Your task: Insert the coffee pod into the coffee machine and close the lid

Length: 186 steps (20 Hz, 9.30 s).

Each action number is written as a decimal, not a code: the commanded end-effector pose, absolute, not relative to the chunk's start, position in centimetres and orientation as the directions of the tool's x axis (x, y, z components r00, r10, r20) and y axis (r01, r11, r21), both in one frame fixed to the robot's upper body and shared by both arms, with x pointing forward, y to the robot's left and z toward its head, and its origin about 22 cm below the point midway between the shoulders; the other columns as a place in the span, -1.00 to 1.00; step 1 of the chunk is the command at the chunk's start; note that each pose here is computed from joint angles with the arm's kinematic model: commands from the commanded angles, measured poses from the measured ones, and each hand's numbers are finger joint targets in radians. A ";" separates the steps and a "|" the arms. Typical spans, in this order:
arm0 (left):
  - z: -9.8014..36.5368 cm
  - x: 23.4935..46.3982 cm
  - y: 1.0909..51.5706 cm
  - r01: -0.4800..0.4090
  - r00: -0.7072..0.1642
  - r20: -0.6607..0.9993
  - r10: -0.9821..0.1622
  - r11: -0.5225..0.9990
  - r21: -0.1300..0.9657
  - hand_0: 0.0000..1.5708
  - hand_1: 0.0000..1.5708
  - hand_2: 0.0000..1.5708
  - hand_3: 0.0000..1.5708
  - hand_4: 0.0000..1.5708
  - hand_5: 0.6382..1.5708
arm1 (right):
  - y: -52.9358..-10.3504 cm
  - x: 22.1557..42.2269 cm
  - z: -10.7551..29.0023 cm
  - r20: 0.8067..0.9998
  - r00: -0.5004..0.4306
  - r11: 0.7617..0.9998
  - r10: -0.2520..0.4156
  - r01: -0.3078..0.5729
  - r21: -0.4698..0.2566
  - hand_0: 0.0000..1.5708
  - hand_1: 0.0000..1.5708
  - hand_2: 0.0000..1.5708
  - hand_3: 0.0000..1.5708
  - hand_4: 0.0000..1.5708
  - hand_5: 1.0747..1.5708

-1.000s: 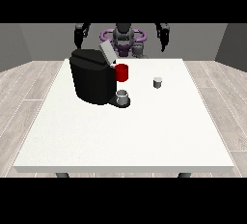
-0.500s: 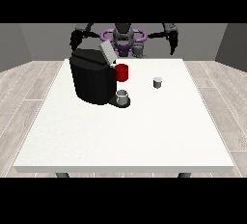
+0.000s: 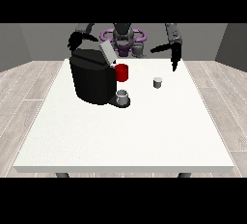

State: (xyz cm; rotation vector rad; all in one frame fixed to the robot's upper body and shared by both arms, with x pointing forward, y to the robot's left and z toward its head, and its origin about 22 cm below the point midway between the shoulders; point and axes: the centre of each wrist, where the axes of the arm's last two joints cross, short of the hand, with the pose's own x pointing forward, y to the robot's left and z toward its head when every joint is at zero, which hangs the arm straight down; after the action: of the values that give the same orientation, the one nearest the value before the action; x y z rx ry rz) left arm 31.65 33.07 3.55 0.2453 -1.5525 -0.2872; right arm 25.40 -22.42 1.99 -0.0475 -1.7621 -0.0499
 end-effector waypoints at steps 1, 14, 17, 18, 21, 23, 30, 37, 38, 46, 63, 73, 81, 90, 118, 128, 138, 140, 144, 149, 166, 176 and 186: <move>4.5 34.4 32.4 0.004 0.037 0.936 -0.350 0.937 0.350 -1.00 -1.00 -1.00 -1.00 -1.00 1.00 | -21.5 27.1 3.6 0.973 -0.231 0.999 0.004 0.053 0.009 -1.00 -1.00 -1.00 -1.00 -0.71 1.00; 0.6 35.5 31.9 0.092 0.118 0.844 -0.524 0.852 0.516 -1.00 -1.00 -0.75 -1.00 -1.00 1.00 | -21.0 27.8 3.0 0.991 -0.133 0.997 0.020 0.074 -0.010 -1.00 -1.00 -1.00 -1.00 -0.49 1.00; 1.4 36.2 33.1 0.094 0.107 0.823 -0.559 0.829 0.551 -0.87 -0.87 -0.36 -1.00 -1.00 1.00 | -20.4 28.5 2.9 0.989 -0.145 0.996 0.029 0.086 -0.016 -1.00 -1.00 -1.00 -1.00 -0.50 1.00; -1.1 34.4 33.6 0.108 0.118 0.821 -0.558 0.829 0.548 -0.72 -0.72 -0.33 -0.72 -1.00 1.00 | -22.9 28.0 2.7 0.993 -0.112 0.995 0.033 0.094 -0.023 -1.00 -1.00 -1.00 -1.00 -0.53 1.00; 0.4 36.3 31.9 0.119 0.173 0.801 -0.573 0.819 0.561 -0.11 -0.11 -0.01 -0.45 -1.00 1.00 | -23.0 29.4 2.1 0.994 -0.096 0.993 0.053 0.114 -0.042 -1.00 -1.00 -1.00 -1.00 -0.45 1.00; -1.1 35.9 31.1 0.127 0.160 0.778 -0.607 0.795 0.594 -0.04 -0.04 0.04 -0.35 -1.00 1.00 | -21.8 29.9 3.4 0.994 -0.092 0.993 0.056 0.104 -0.046 -1.00 -1.00 -1.00 -1.00 -0.46 1.00; 0.7 37.5 30.6 0.169 0.142 0.679 -0.720 0.694 0.700 -0.32 -0.32 -0.12 -0.44 -1.00 1.00 | -20.6 29.3 1.0 0.995 -0.076 0.993 0.066 0.099 -0.059 -1.00 -1.00 -1.00 -1.00 -0.46 1.00; -1.2 36.3 33.3 0.044 0.094 0.640 -0.762 0.646 0.762 -0.08 -0.08 0.10 -0.17 -0.71 1.00 | -21.9 28.7 2.2 0.993 -0.089 0.995 0.071 0.073 -0.065 -1.00 -1.00 -1.00 -1.00 -0.45 1.00; -0.1 37.7 31.1 0.052 0.071 0.636 -0.768 0.640 0.767 -0.13 -0.13 0.08 -0.17 -0.63 1.00 | -20.8 29.8 2.5 0.994 -0.099 0.997 0.046 0.074 -0.038 -1.00 -1.00 -1.00 -1.00 -0.39 1.00; -1.1 36.7 33.9 0.022 0.077 0.528 -0.846 0.530 0.847 0.18 0.18 0.32 0.04 -0.64 1.00 | -21.5 28.6 2.4 0.992 -0.117 0.998 0.042 0.048 -0.037 -1.00 -1.00 -1.00 -1.00 -0.35 1.00; 6.8 41.8 29.9 0.142 -0.109 0.566 -0.817 0.551 0.822 0.64 0.64 0.73 0.70 -0.29 1.00 | -23.0 28.2 -1.9 0.999 0.043 0.994 -0.013 0.112 0.008 -1.00 -1.00 -1.00 -1.00 -0.44 1.00; 11.6 43.6 27.2 0.120 -0.219 0.543 -0.811 0.530 0.839 0.60 0.60 0.70 0.64 -0.29 1.00 | -21.4 29.4 -1.9 1.000 0.005 0.996 0.022 0.091 -0.022 -1.00 -1.00 -1.00 -1.00 -0.48 1.00; 18.1 44.7 29.3 -0.003 -0.263 0.527 -0.808 0.547 0.837 0.30 0.30 0.54 0.56 -0.36 1.00 | -21.9 30.6 0.5 0.995 -0.101 1.000 0.004 0.031 -0.001 -1.00 -1.00 -1.00 -1.00 -0.37 1.00; 21.9 45.8 26.8 -0.042 -0.265 0.549 -0.793 0.578 0.815 0.61 0.61 0.68 0.59 -0.34 1.00 | -19.2 31.2 2.4 0.992 -0.128 1.000 0.012 0.027 -0.008 -1.00 -1.00 -1.00 -1.00 -0.37 1.00; 21.6 46.3 24.2 -0.030 -0.285 0.520 -0.805 0.549 0.835 0.52 0.52 0.62 0.53 -0.34 1.00 | -22.0 31.1 2.5 0.987 -0.159 0.995 0.002 0.099 0.014 -1.00 -1.00 -1.00 -1.00 -0.36 1.00; 23.5 46.3 27.9 -0.057 -0.218 0.530 -0.819 0.553 0.831 0.59 0.59 0.63 0.50 -0.39 1.00 | -20.8 31.9 6.8 0.978 -0.210 1.000 -0.010 0.023 0.015 -1.00 -1.00 -1.00 -1.00 -0.43 1.00; 21.3 46.4 23.8 -0.008 -0.279 0.506 -0.816 0.529 0.849 0.47 0.47 0.50 0.30 -0.43 1.00 | -21.8 31.8 3.4 0.985 -0.172 0.993 -0.013 0.114 0.033 -1.00 -1.00 -1.00 -1.00 -0.45 1.00; 21.9 46.0 27.8 -0.038 -0.263 0.485 -0.834 0.511 0.859 0.42 0.42 0.47 0.26 -0.44 1.00 | -21.2 31.1 3.8 0.981 -0.194 0.996 0.010 0.094 0.008 -1.00 -1.00 -1.00 -1.00 -0.47 1.00; 23.1 46.5 24.8 0.010 -0.257 0.478 -0.840 0.492 0.871 0.36 0.36 0.42 0.20 -0.52 1.00 | -21.3 31.4 2.5 0.990 -0.139 0.992 0.002 0.127 0.016 -1.00 -1.00 -1.00 -1.00 -0.52 1.00; 23.5 46.0 27.8 -0.058 -0.285 0.458 -0.842 0.492 0.869 0.36 0.36 0.42 0.21 -0.54 1.00 | -22.2 31.6 3.9 0.980 -0.199 0.995 0.009 0.103 0.011 -1.00 -1.00 -1.00 -1.00 -0.44 1.00; 20.3 46.0 25.4 0.049 -0.297 0.383 -0.875 0.386 0.921 -1.00 -1.00 -1.00 -1.00 -1.00 1.00 | -24.5 32.2 3.6 0.990 -0.141 0.992 0.018 0.129 0.001 -1.00 -1.00 -1.00 -1.00 -0.54 1.00; 16.1 45.2 22.2 0.171 -0.315 0.483 -0.817 0.452 0.876 -1.00 -1.00 -1.00 -1.00 -1.00 1.00 | -25.1 29.4 -2.9 1.000 -0.004 0.970 0.002 0.245 -0.001 -1.00 -1.00 -1.00 -1.00 -0.54 1.00; 5.6 42.4 22.6 0.270 -0.118 0.940 -0.321 0.900 0.342 -1.00 -1.00 -1.00 -1.00 -1.00 1.00 | -28.7 26.3 -4.7 0.993 0.114 0.941 -0.015 0.338 -0.024 -1.00 -1.00 -1.00 -1.00 -0.46 1.00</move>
State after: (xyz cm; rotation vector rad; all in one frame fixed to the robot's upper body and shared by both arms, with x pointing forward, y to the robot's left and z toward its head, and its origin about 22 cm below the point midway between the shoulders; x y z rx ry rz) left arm 44.30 23.53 11.11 0.2359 -1.6467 -0.6807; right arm 27.80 -27.16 -3.50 -0.2157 -1.5006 -0.2250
